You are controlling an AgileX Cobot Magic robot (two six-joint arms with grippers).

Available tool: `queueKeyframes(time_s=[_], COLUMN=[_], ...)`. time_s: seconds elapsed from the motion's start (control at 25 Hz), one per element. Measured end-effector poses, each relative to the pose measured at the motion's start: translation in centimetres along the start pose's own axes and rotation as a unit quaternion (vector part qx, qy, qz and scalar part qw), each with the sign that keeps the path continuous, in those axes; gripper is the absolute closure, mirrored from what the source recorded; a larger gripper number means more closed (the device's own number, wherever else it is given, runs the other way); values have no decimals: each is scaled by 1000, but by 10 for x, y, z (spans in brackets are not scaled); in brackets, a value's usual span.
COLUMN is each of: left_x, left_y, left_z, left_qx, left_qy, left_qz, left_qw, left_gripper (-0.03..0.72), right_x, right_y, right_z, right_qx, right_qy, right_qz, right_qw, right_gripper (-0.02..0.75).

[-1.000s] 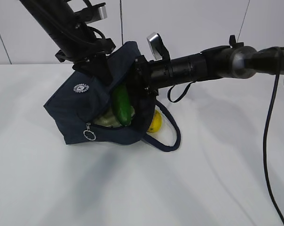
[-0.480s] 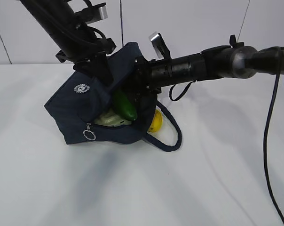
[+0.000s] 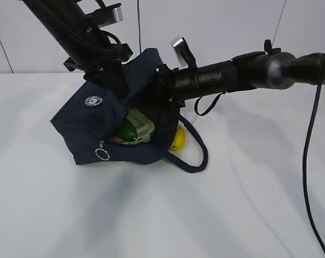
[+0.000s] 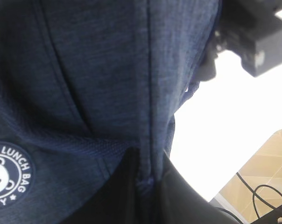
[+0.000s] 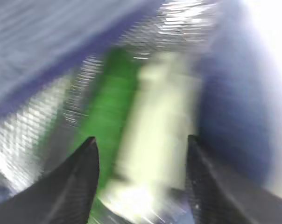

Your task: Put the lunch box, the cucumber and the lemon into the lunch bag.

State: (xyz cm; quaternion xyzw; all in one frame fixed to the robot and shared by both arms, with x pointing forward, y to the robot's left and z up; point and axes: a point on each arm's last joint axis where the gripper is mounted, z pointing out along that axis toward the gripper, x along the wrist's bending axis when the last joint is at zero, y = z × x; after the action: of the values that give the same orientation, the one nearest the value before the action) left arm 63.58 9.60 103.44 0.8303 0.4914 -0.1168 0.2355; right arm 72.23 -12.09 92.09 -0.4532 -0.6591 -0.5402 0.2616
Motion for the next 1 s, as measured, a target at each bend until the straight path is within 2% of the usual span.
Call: queueKeyframes(time_s=[0.2, 0.32, 0.48, 0.64, 1.0], left_x=[1, 1, 6, 16, 32], left_y=[0, 0, 0, 0, 0], left_z=[0, 0, -3, -8, -16], left_qx=[0, 0, -4, -9, -17], left_qy=[0, 0, 2, 2, 6], left_qz=[-1, -1, -7, -19, -37], left_qw=[1000, 1000, 1000, 1000, 999], left_gripper=[673, 673, 673, 673, 673], right_x=[-12, -19, -14, -5, -11], right_y=[1, 4, 9, 9, 1], right_z=[-22, -40, -62, -69, -73], right_qx=[13, 17, 36, 72, 118], right_qy=[-15, -41, -82, -118, -167], right_qz=[9, 8, -6, -19, -3], right_qw=[1000, 999, 996, 990, 979], right_gripper=[299, 301, 307, 307, 307])
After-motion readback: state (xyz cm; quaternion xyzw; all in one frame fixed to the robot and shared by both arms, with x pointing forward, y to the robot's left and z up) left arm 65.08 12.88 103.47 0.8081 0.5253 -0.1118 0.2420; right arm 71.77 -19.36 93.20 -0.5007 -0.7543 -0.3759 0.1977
